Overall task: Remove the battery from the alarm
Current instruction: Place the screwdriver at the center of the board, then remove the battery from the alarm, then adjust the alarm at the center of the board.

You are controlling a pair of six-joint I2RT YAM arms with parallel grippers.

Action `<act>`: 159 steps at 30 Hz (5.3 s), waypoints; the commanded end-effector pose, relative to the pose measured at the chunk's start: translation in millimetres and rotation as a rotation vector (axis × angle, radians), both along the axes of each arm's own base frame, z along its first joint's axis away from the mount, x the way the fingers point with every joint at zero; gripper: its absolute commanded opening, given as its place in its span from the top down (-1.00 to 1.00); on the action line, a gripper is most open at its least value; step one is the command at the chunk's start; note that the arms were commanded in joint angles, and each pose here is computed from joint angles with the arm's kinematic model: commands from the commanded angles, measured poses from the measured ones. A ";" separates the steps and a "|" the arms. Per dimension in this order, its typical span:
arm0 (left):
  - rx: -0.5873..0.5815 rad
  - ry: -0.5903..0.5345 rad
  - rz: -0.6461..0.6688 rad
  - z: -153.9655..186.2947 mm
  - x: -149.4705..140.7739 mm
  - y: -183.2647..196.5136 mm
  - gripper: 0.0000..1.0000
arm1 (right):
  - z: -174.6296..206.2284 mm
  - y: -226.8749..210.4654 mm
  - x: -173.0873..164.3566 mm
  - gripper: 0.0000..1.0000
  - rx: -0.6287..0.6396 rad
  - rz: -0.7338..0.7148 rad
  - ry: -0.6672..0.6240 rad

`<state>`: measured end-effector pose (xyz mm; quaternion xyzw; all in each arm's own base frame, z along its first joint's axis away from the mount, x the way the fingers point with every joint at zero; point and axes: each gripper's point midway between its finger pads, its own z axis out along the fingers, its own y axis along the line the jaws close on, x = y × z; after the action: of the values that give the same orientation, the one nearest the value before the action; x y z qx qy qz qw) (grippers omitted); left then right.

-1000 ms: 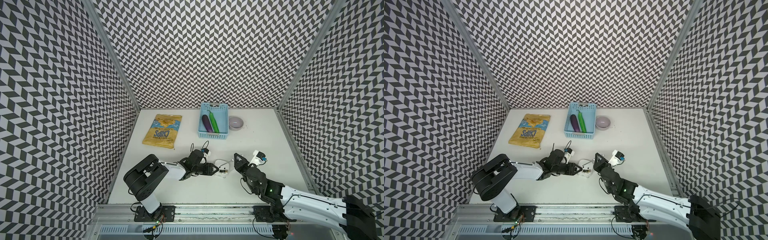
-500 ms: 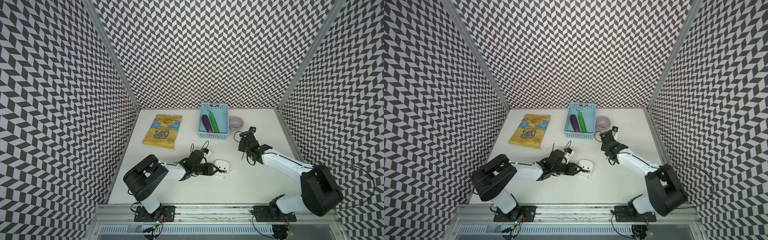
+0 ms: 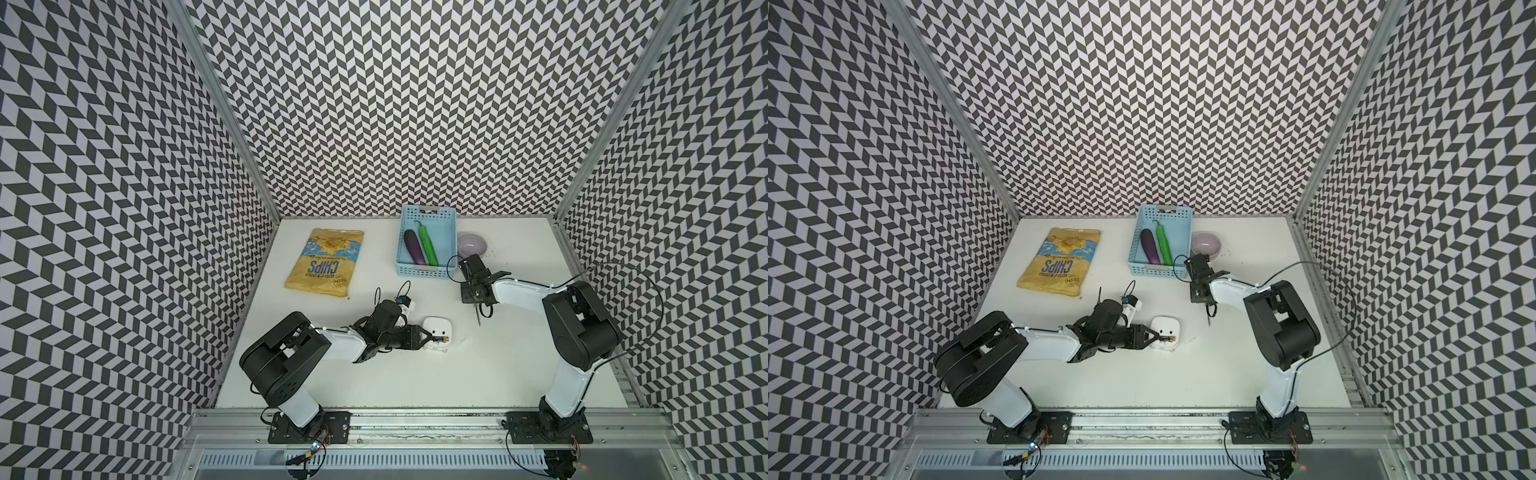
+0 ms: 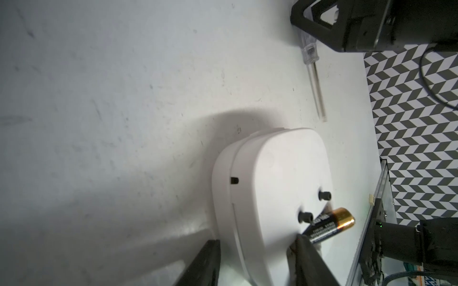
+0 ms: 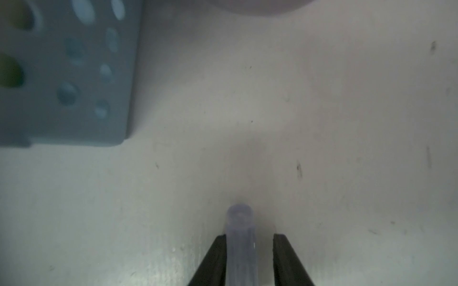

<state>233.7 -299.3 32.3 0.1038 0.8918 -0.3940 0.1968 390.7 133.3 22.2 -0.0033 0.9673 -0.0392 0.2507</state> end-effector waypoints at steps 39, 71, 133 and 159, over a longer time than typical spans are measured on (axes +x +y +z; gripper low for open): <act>0.224 0.043 0.116 -39.6 0.6 72.6 0.04 | 65.3 162.5 -129.2 -0.22 -0.162 1.426 -0.178; 0.213 0.047 0.113 -39.3 0.2 70.8 0.04 | 36.6 151.2 -143.1 0.42 0.023 1.407 0.035; -0.108 -0.180 -0.042 54.2 97.7 1.3 -0.17 | 66.3 99.6 -115.7 -0.35 0.274 0.433 -0.071; -0.141 -0.103 -0.049 44.7 56.6 10.0 -0.11 | 28.3 128.3 -134.4 -0.37 0.262 0.365 -0.075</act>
<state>299.1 -285.5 59.2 0.1255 0.8635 -0.4308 0.2300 232.6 260.2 37.8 -0.1630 0.9449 0.1455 0.2439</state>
